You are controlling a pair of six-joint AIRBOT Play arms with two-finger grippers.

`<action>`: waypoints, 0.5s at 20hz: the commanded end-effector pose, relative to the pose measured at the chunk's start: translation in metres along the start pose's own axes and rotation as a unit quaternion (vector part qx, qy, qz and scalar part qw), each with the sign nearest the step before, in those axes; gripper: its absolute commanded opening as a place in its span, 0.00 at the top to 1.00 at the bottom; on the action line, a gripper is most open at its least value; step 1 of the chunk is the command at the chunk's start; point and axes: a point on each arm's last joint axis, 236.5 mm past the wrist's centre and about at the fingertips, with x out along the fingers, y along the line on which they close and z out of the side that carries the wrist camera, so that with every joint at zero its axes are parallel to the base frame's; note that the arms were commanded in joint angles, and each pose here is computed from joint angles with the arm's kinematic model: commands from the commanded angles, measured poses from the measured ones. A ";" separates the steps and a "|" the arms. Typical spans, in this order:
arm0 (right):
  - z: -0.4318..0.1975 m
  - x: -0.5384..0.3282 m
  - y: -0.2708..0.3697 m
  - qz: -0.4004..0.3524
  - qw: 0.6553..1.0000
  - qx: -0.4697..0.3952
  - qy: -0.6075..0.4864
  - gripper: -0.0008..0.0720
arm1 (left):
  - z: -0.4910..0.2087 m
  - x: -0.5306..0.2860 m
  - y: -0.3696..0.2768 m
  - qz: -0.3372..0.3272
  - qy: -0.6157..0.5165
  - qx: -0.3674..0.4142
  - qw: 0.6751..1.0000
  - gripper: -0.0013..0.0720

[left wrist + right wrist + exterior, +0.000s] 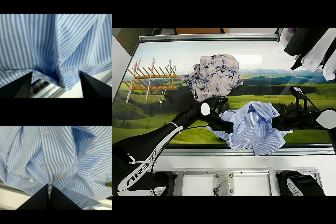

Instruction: Fold the clothes and pants, and hang the long-sleeved shirts on hangers.

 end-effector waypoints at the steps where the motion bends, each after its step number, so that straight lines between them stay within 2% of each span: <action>1: 0.000 0.000 0.000 0.000 1.000 0.000 0.001 0.97 | 0.005 0.004 -0.002 0.000 -0.012 0.001 1.000 0.42; 2: 0.000 0.000 0.000 0.000 1.000 -0.001 0.000 0.97 | 0.009 0.004 -0.003 0.000 -0.020 0.002 1.000 0.98; 4: 0.006 -0.003 -0.005 -0.012 1.000 -0.004 -0.010 0.97 | 0.024 -0.017 -0.007 -0.007 -0.036 0.003 0.999 0.97; 6: 0.069 -0.072 -0.001 -0.029 0.992 -0.015 -0.119 0.97 | 0.092 -0.164 -0.044 -0.040 -0.192 0.042 0.980 0.97; 8: 0.116 -0.155 0.028 -0.019 0.974 -0.043 -0.223 0.97 | 0.116 -0.314 -0.094 -0.058 -0.354 0.094 0.929 0.97; 10: 0.146 -0.250 0.080 0.023 0.939 -0.085 -0.333 0.97 | 0.092 -0.441 -0.154 -0.073 -0.479 0.163 0.859 0.97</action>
